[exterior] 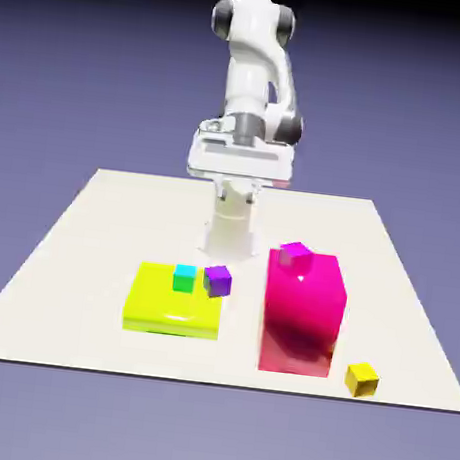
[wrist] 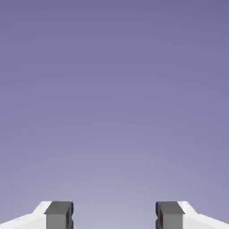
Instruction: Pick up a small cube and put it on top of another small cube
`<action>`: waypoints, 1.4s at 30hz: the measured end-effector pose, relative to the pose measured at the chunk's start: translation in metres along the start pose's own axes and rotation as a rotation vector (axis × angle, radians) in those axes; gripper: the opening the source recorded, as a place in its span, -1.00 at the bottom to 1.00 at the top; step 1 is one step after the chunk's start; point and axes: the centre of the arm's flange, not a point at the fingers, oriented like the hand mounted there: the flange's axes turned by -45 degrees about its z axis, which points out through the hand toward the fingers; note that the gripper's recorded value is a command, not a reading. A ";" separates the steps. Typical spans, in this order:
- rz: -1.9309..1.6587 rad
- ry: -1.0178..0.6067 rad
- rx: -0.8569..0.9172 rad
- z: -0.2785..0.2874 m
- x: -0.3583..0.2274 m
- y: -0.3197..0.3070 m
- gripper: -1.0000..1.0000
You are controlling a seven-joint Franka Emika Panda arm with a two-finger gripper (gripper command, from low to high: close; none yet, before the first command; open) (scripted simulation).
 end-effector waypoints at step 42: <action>-1.945 -1.220 -0.176 0.300 -0.133 -0.436 0.00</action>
